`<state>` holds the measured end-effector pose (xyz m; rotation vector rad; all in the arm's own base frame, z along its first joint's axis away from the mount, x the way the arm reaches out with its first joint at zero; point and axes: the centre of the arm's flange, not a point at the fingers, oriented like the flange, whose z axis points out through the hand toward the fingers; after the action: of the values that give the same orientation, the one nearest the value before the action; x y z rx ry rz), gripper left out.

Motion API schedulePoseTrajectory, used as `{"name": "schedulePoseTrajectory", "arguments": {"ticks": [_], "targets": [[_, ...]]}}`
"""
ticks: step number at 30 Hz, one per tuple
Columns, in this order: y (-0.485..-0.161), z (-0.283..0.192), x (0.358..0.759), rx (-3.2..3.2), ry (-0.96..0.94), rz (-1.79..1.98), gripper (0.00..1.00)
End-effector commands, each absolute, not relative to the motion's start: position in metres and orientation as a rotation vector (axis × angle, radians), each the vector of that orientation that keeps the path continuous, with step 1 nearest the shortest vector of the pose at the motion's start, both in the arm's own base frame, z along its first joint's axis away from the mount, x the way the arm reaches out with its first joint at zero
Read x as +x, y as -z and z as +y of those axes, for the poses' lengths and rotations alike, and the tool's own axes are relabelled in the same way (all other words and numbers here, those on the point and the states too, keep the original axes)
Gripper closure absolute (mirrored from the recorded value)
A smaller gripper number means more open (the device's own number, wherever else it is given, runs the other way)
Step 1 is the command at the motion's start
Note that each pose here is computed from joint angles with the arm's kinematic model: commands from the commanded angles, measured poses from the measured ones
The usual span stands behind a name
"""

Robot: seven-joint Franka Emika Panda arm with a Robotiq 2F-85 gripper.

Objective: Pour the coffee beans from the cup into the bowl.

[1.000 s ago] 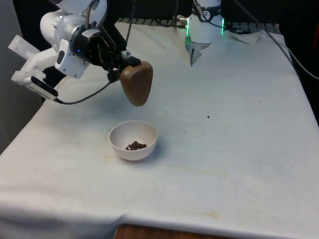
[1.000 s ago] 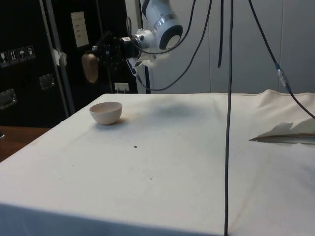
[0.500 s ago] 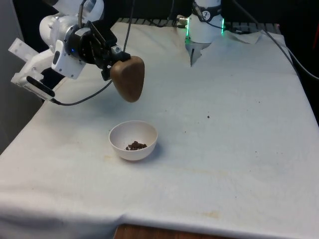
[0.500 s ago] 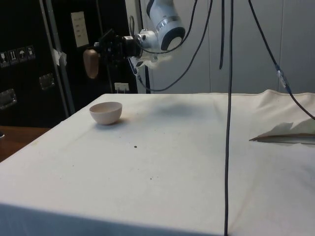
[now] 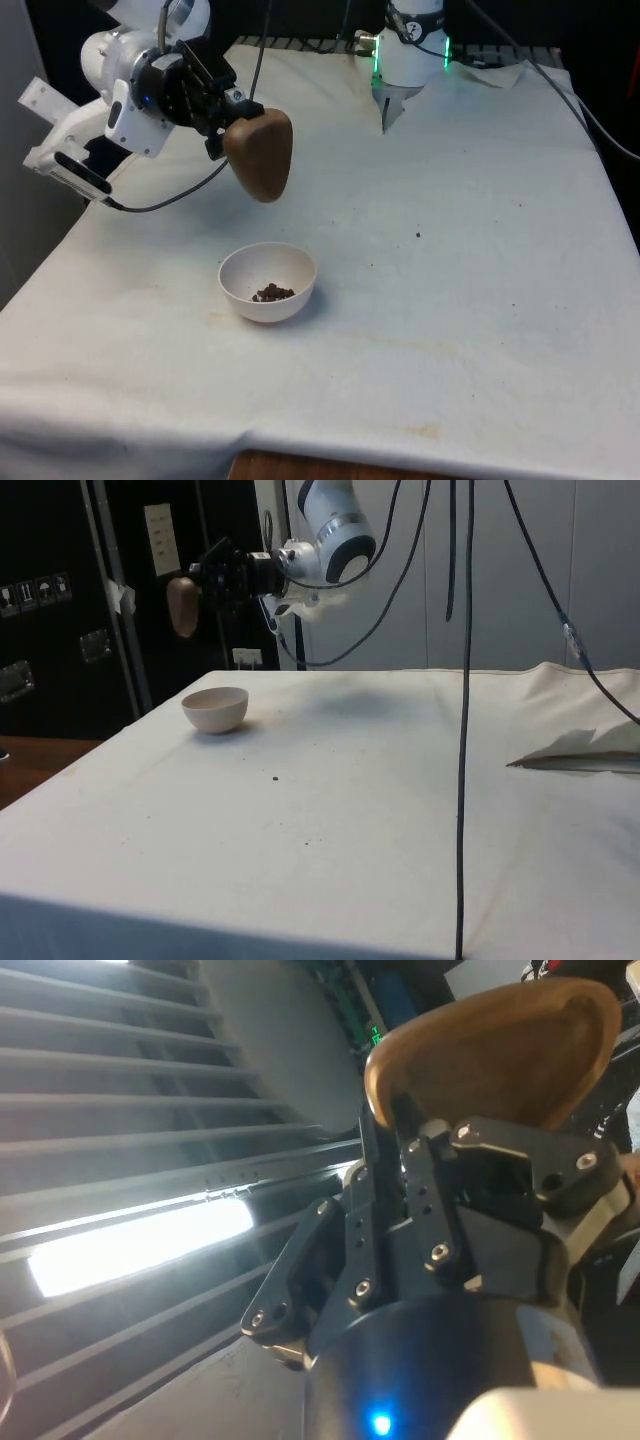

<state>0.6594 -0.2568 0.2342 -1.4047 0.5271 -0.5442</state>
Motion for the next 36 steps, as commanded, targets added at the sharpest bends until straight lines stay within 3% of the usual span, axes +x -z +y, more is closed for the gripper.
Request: {"name": "schedulePoseTrajectory", "arguments": {"ticks": [1,36], "targets": [[-0.238,-0.256,0.659,-1.417,0.546,0.539,1.00],[-0.280,-0.225,0.644,-1.534,0.535,0.415,1.00]]}}
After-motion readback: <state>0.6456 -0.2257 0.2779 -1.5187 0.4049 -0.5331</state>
